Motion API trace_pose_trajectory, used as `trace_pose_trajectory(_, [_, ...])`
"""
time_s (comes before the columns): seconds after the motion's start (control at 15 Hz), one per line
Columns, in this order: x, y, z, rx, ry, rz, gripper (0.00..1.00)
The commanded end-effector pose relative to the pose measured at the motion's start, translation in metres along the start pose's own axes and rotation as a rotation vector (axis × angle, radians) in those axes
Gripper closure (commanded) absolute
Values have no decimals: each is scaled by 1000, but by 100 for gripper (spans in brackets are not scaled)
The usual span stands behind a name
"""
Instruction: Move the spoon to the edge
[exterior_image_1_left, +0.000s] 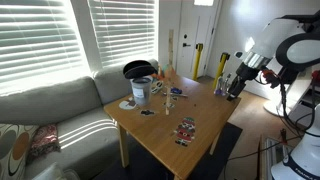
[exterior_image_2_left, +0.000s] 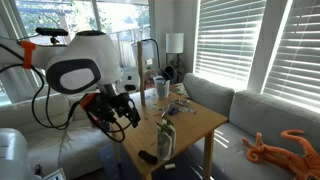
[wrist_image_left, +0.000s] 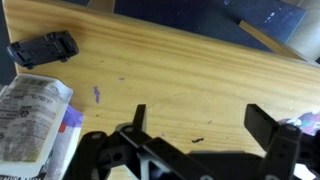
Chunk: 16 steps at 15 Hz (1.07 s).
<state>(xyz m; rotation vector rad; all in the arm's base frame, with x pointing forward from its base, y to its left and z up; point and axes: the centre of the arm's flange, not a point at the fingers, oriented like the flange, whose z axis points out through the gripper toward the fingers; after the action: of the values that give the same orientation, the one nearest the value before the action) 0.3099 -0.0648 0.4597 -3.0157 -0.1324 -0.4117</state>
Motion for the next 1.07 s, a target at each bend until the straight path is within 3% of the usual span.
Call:
trace_pose_trajectory(0.0, [-3, -1, 5, 3, -13, 0, 0])
trace_pose_trajectory(1.0, [-5, -1, 14, 7, -35, 1, 0])
